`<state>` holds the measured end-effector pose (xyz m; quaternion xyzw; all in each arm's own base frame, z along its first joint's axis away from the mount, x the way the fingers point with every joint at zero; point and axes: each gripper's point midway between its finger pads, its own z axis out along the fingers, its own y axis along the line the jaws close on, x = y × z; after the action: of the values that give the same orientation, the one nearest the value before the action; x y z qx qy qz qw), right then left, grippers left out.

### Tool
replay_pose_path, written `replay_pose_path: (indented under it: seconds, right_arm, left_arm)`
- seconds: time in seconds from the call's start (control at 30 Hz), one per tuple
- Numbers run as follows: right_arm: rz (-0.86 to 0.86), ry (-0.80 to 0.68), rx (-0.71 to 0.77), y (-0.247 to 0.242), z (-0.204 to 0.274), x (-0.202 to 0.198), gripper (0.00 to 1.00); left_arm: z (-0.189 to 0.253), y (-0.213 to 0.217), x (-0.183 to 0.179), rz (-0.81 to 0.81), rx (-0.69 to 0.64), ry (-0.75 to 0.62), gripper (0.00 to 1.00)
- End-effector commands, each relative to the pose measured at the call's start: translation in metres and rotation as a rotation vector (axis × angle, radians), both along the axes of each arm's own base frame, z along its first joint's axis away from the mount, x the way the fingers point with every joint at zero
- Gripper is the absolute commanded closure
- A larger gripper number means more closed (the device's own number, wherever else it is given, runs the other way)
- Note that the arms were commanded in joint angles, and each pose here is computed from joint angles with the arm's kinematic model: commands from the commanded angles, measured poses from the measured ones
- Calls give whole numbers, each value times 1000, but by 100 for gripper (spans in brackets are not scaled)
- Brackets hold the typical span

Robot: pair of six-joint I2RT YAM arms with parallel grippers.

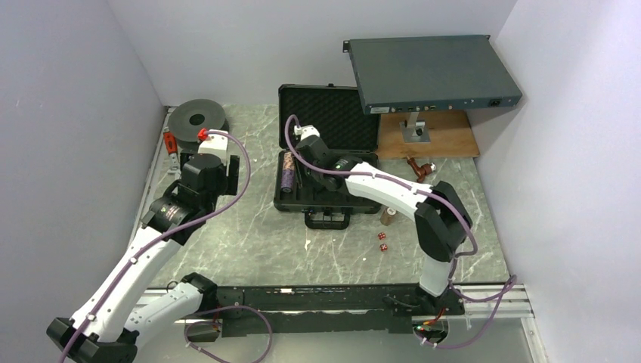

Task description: Pack up texas hold em set

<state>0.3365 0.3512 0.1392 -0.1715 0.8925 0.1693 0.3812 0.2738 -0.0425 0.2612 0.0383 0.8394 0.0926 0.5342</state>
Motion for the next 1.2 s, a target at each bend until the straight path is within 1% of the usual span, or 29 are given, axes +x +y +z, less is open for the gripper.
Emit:
replay_pose_path:
  seconds: [0.0,0.03,0.1,0.2,0.67,1.17]
  right_arm:
    - [-39,-17,18,10,11,15,65]
    - [-42,-11,11,10,7,16,67]
    - [-45,2,0,12,-1,19,73]
    - [-54,17,-9,13,-11,24,75]
    - [-83,52,-23,4,-35,52,75]
    - [-107,41,-37,-3,-39,78,75]
  left_arm:
    - [10,2,3,5,-1,-40,18]
    - [9,2,2,4,-3,-40,18]
    - [10,3,2,3,-4,-41,18]
    - [8,3,3,5,-2,-38,18]
    - [6,4,5,3,-7,-28,19]
    - [2,3,8,-3,-9,-15,19]
